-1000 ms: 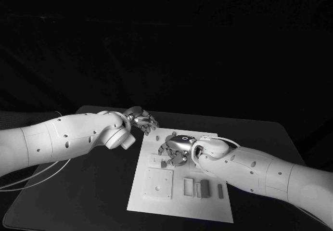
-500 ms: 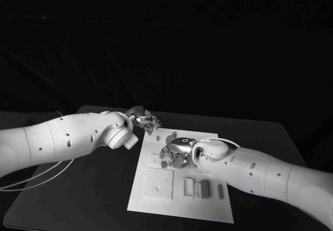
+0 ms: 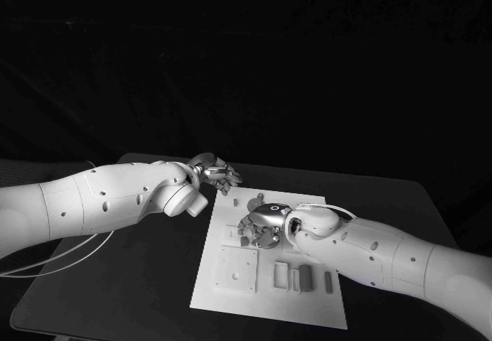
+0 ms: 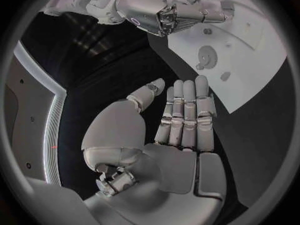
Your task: Assemble the parts on the task board
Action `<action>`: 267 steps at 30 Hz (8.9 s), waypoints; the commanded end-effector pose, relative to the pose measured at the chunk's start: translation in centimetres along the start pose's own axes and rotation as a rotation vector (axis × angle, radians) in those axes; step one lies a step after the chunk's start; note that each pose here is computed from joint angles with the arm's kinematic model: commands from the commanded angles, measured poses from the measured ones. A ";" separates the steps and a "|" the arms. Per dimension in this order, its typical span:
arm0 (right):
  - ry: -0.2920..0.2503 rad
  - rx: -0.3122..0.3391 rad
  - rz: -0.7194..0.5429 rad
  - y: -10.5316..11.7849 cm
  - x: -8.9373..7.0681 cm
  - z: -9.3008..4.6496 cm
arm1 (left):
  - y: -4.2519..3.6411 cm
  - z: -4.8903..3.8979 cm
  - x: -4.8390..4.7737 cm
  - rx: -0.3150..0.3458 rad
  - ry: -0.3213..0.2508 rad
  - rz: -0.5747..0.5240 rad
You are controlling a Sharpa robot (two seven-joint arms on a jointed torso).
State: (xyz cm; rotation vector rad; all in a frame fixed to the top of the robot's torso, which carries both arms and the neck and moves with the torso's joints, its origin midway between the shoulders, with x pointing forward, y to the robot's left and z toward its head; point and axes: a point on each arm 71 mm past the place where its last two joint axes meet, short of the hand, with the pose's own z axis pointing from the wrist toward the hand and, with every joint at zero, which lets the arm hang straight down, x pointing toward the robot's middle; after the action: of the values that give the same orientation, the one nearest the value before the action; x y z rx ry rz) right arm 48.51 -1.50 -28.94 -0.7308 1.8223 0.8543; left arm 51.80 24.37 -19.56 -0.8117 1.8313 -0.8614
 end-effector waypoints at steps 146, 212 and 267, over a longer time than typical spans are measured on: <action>-0.013 0.024 -0.062 0.9 0.1 0.7 | -1.89 -0.04 -0.46 0.068 0.004 -0.010; -0.209 0.175 0.090 -1.9 -1.2 -1.5 | -0.68 -0.33 -2.85 0.041 -0.034 -0.039; -0.436 0.194 0.312 -2.9 -5.3 -4.5 | -0.18 -0.51 3.05 -0.125 0.279 0.097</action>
State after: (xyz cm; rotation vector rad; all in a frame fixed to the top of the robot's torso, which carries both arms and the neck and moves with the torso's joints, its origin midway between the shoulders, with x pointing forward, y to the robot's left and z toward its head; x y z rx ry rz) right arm 50.48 -6.33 -23.51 -0.1165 1.6208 0.9245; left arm 50.43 22.22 -20.60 -0.7304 2.1407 -0.8337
